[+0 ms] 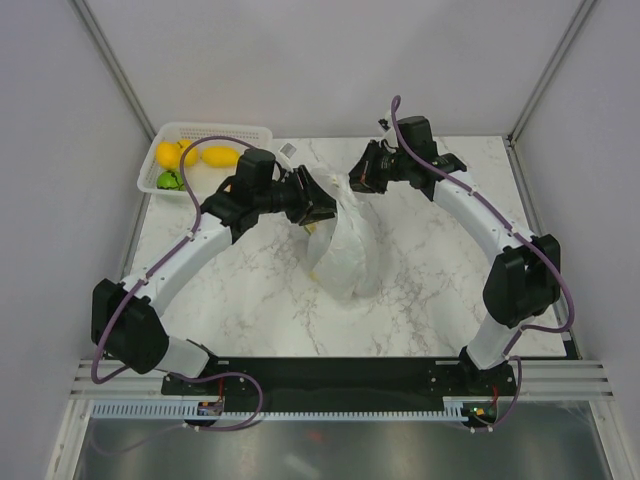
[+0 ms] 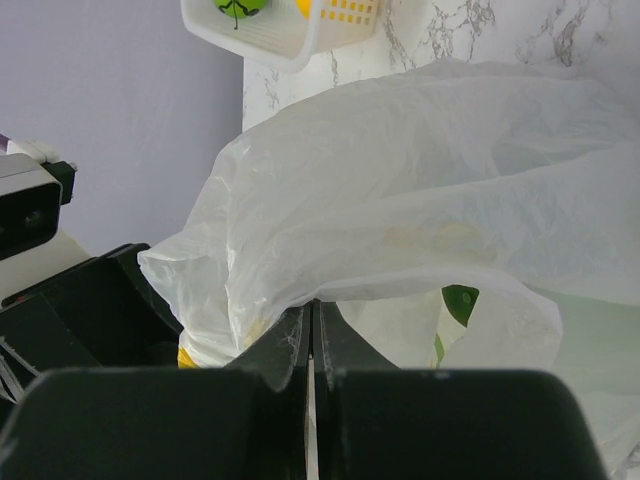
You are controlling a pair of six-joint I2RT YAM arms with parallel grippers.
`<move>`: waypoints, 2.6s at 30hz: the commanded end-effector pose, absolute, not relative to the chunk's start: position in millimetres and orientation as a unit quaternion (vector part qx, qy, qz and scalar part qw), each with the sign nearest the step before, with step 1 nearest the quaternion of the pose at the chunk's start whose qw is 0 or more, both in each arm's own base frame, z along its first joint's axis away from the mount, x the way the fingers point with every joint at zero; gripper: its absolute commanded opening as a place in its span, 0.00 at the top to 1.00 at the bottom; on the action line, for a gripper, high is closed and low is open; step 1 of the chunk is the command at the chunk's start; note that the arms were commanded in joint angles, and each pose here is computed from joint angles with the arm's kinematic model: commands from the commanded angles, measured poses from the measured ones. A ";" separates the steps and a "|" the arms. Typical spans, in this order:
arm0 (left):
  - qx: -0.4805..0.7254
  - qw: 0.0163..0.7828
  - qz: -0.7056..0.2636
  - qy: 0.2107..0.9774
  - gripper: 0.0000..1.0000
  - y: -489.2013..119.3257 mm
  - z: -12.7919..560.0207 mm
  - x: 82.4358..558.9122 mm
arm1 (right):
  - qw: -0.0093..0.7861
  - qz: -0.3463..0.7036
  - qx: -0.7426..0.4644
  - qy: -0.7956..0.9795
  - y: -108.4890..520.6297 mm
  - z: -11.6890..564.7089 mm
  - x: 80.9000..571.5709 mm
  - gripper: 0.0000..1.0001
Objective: Place the fake fruits into the plastic bag and tie a complex knot
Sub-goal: Tie the plastic bag at the center of the board.
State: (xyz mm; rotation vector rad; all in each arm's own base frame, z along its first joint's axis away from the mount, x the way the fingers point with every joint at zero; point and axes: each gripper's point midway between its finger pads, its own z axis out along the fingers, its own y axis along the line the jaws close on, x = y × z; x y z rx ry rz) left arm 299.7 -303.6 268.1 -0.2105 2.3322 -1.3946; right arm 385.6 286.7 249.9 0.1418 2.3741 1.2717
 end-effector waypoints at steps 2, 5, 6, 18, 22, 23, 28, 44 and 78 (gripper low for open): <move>-0.070 0.221 -0.533 0.814 0.51 -310.5 297.1 301.2 | 0.244 0.470 0.043 0.847 284.4 269.5 382.4 1.00; -0.065 0.217 -0.543 0.808 0.50 -317.9 299.3 300.0 | 0.242 0.469 0.045 0.848 284.0 267.3 382.0 1.00; -0.065 0.213 -0.545 0.808 0.50 -320.8 297.4 300.1 | 0.243 0.469 0.045 0.848 284.2 267.4 382.7 1.00; -0.061 0.202 -0.549 0.808 0.76 -330.2 288.9 289.5 | 0.248 0.467 0.053 0.847 283.7 270.6 387.5 1.00; -0.061 0.193 -0.548 0.812 0.73 -328.7 284.0 284.5 | 0.247 0.467 0.052 0.847 284.5 269.8 387.7 1.00; -0.061 0.197 -0.547 0.812 0.73 -327.1 284.6 283.6 | 0.248 0.467 0.053 0.847 283.8 269.7 388.3 1.00; -0.078 0.208 -0.516 0.827 0.74 -311.6 270.3 284.5 | 0.248 0.466 0.052 0.848 283.7 268.6 388.4 1.00; -0.072 0.200 -0.530 0.821 0.74 -313.5 268.9 285.4 | 0.247 0.466 0.052 0.848 284.1 268.1 390.3 1.00; -0.039 0.249 -0.535 0.807 0.52 -375.5 284.8 316.1 | 0.230 0.457 0.069 0.856 280.6 251.9 384.3 1.00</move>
